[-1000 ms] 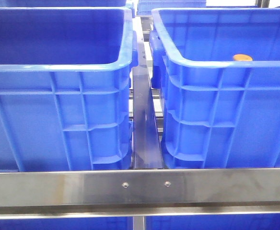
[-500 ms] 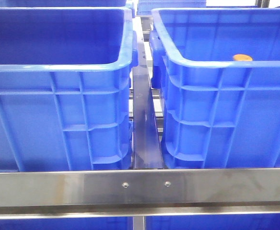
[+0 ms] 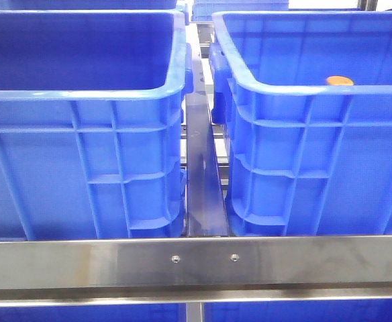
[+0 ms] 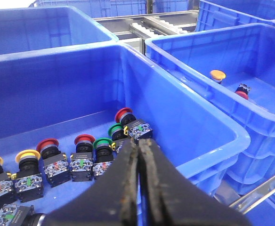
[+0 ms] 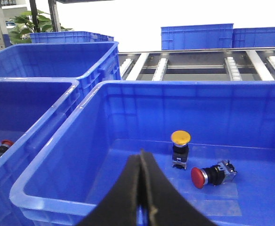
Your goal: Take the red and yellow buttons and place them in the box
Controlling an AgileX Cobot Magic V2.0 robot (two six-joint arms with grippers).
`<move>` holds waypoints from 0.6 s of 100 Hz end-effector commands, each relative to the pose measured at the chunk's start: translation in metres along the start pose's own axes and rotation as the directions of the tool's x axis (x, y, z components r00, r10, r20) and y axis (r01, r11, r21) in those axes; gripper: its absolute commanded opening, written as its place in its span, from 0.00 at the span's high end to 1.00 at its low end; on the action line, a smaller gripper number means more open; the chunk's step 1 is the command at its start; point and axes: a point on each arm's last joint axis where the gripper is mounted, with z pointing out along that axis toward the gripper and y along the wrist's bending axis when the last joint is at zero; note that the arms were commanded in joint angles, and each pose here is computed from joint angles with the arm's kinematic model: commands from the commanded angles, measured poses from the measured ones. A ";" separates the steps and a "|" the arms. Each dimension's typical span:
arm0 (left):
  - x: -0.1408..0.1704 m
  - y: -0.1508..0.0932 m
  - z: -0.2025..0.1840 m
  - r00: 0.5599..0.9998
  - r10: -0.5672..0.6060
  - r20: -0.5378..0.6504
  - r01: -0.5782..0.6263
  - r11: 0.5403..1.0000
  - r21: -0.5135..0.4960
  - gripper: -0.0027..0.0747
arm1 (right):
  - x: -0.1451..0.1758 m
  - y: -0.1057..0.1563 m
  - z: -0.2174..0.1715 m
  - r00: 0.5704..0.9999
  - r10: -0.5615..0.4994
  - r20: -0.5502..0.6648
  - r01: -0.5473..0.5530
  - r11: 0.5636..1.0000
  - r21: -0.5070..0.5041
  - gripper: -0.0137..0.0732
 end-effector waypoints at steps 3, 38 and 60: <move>-0.015 0.005 -0.001 0.996 0.024 0.089 -0.020 0.998 -0.055 0.99 | -0.009 -0.001 0.000 0.999 0.004 0.040 -0.005 1.000 0.026 0.92; 0.000 0.020 -0.005 0.995 -0.048 0.091 0.067 0.974 -0.217 0.99 | -0.009 -0.001 0.000 0.999 0.004 0.040 -0.005 1.000 0.026 0.92; 0.016 0.029 -0.022 0.987 0.037 0.155 0.023 0.928 -0.371 0.99 | -0.009 -0.001 0.000 0.999 0.004 0.040 -0.005 1.000 0.026 0.92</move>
